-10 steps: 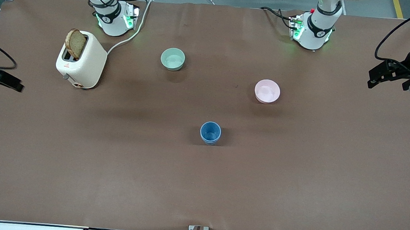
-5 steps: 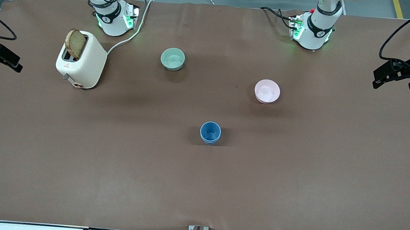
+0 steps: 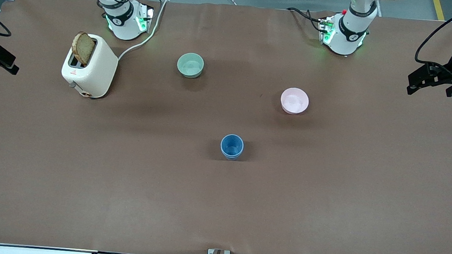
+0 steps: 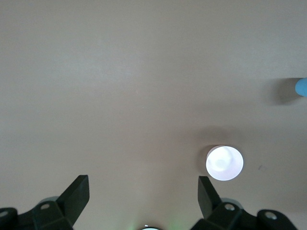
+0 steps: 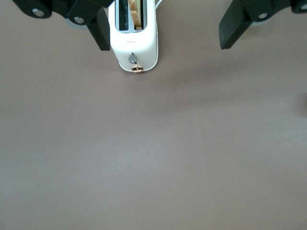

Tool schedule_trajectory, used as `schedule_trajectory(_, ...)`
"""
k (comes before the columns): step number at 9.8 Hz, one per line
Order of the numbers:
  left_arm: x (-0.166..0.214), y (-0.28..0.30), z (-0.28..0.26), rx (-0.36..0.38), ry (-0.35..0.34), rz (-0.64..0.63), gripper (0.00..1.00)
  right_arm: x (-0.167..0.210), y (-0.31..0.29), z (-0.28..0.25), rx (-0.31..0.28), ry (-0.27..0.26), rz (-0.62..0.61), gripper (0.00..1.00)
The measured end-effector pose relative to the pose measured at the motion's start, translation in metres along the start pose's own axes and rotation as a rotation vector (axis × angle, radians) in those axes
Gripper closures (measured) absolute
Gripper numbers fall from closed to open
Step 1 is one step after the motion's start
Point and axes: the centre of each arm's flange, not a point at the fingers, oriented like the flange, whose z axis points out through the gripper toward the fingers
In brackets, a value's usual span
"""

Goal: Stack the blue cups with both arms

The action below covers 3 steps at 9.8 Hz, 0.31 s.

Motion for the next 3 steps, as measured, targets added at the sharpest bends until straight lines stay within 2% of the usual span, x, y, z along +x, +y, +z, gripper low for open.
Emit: schedule_trajectory(3,0.0004,0.0012,0.0036,-0.012,-0.017,0.001,0.00,0.0069,0.0006,-0.0020,-0.003,-0.012,-0.011,0.00)
